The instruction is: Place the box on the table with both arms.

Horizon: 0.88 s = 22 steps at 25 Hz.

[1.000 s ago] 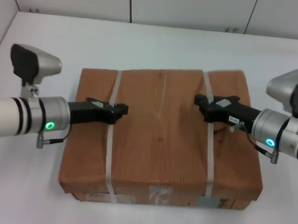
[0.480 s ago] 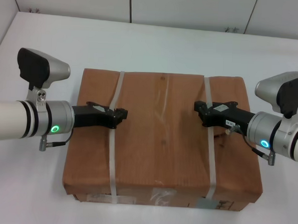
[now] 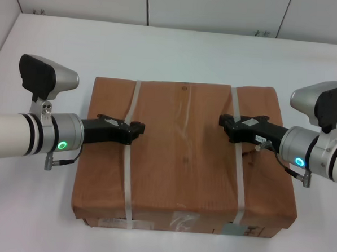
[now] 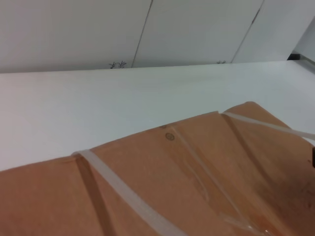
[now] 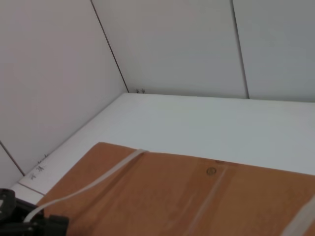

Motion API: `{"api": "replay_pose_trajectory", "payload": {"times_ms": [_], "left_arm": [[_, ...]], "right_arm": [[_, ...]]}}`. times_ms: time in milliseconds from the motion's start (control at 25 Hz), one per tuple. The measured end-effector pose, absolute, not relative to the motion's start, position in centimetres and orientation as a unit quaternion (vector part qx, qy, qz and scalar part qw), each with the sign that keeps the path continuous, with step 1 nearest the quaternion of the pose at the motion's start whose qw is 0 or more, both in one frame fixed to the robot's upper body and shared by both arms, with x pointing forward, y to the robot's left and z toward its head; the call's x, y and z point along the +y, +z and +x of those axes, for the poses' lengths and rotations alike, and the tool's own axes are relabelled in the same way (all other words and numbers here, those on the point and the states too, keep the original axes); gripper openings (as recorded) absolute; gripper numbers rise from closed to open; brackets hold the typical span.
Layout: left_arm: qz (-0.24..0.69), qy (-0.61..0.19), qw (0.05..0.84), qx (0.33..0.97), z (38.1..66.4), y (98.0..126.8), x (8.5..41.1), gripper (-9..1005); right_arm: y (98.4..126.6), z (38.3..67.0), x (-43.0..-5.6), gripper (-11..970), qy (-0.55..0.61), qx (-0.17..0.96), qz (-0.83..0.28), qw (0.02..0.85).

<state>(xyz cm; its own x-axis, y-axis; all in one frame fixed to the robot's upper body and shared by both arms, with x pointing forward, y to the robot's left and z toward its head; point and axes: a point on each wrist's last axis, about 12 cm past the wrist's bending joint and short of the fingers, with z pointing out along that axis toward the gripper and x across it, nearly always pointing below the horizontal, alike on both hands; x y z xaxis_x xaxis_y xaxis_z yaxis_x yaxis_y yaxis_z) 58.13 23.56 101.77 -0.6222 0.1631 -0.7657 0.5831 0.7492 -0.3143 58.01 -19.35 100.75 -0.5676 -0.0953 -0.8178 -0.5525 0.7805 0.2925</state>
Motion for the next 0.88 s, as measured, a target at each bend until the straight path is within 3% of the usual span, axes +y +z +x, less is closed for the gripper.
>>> {"api": "replay_pose_trajectory", "payload": {"times_ms": [160,560,760,880], "left_arm": [[0.219,-0.278,0.378,0.856,58.1,101.7,23.6,118],[0.205,-0.275,0.373,0.862,57.4,101.2,24.4,399],[0.207,-0.286,0.374,0.858,57.3,101.3,24.2,668],[0.206,-0.290,0.375,0.856,57.3,101.4,24.1,760]], "right_arm": [[100.3,57.5,-19.9,56,0.266,0.848,-0.186,0.420],[99.4,56.5,-21.0,365,0.267,0.857,-0.151,0.413],[99.2,56.1,-21.4,558,0.268,0.859,-0.142,0.413],[99.1,56.0,-21.9,703,0.267,0.858,-0.133,0.418]]}}
